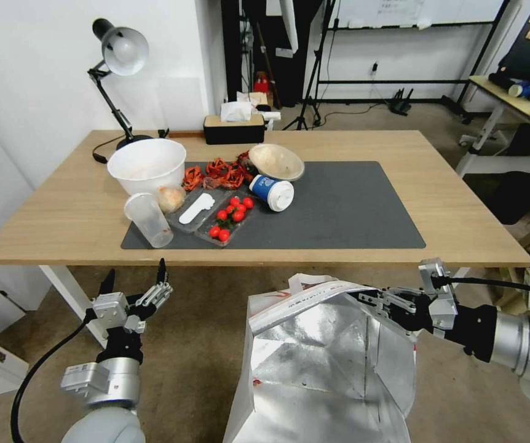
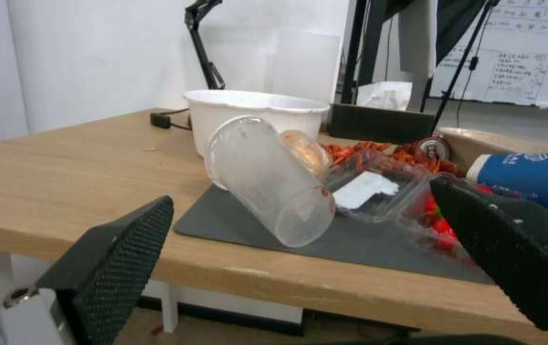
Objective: Pick up the food delivery bag from the floor and place it on the table.
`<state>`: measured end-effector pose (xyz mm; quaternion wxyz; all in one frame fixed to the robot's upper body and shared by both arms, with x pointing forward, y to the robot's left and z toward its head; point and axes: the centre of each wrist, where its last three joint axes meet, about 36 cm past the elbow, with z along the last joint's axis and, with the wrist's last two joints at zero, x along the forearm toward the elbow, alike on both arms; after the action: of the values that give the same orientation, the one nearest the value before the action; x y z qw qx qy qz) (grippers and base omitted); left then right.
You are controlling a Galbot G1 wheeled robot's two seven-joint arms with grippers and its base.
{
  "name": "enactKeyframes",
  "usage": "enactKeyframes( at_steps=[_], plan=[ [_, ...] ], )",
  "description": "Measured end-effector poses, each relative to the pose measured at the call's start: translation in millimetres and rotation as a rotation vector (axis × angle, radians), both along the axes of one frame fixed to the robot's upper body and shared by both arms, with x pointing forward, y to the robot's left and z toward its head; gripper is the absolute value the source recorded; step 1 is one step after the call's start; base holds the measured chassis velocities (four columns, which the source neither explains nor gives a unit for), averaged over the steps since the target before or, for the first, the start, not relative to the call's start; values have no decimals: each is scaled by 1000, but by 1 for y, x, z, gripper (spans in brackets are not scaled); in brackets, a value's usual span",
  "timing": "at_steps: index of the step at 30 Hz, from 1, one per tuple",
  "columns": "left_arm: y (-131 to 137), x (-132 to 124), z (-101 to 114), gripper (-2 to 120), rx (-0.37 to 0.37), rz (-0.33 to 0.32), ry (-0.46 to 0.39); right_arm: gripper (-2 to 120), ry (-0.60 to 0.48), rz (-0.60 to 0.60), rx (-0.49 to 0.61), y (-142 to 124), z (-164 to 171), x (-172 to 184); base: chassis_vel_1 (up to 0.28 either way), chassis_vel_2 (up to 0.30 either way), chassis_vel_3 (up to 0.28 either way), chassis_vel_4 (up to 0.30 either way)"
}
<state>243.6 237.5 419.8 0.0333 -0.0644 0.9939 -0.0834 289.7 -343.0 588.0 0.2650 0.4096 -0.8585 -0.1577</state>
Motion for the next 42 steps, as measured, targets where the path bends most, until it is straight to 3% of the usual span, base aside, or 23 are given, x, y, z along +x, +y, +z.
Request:
enactKeyframes(
  at_steps=[27, 42],
  plan=[
    [1, 2, 1, 100, -30, 28, -23, 0, -3, 5, -3, 0, -1, 1, 0, 0, 0, 0],
    [1, -2, -5, 100, -18, 2, -17, 0, -33, -12, -5, -9, 14, -3, 0, 0, 0, 0]
  ],
)
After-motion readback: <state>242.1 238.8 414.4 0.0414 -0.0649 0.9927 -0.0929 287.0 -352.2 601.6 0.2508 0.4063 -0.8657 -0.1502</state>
